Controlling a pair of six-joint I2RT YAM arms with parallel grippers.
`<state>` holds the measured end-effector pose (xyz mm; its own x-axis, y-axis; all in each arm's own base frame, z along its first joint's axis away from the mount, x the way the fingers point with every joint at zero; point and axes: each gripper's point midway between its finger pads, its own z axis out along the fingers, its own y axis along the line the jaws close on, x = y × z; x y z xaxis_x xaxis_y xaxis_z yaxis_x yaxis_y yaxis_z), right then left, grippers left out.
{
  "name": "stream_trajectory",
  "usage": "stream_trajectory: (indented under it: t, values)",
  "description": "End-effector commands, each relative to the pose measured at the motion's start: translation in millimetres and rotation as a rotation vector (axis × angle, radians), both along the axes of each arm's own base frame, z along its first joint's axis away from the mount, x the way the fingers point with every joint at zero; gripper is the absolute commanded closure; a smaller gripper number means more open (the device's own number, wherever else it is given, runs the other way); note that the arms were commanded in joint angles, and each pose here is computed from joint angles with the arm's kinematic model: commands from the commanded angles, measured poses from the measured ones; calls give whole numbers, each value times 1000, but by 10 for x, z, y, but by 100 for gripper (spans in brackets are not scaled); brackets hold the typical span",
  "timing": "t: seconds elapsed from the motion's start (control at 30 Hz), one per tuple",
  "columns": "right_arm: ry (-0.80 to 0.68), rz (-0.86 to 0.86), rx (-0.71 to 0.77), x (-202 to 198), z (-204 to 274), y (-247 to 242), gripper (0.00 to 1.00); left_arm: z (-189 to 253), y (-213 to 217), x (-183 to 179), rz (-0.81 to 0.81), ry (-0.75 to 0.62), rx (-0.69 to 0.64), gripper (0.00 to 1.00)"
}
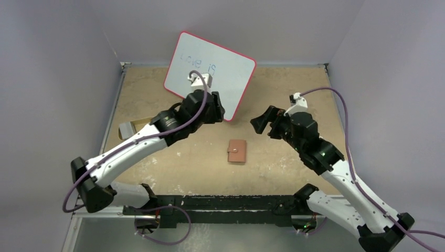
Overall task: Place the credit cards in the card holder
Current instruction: Reset both arms
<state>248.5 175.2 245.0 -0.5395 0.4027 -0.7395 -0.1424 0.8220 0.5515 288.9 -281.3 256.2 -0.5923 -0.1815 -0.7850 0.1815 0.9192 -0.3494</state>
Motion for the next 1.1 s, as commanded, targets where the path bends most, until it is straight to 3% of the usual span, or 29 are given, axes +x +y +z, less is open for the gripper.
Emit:
stream_trajectory:
  t: [0.0, 0.1, 0.5, 1.07]
  values:
    - [-75, -74, -40, -62, 305, -259, 1, 451, 352, -26, 74, -134, -12, 51]
    - [-84, -129, -30, -93, 385, -382, 1, 571, 556, -124, 107, -171, -33, 43]
    - [-139, -159, 86, -140, 455, -406, 1, 620, 737, -421, 95, -207, -229, 35]
    - [-138, -94, 89, -126, 470, -271, 3, 537, 904, -463, 138, -209, -205, 30]
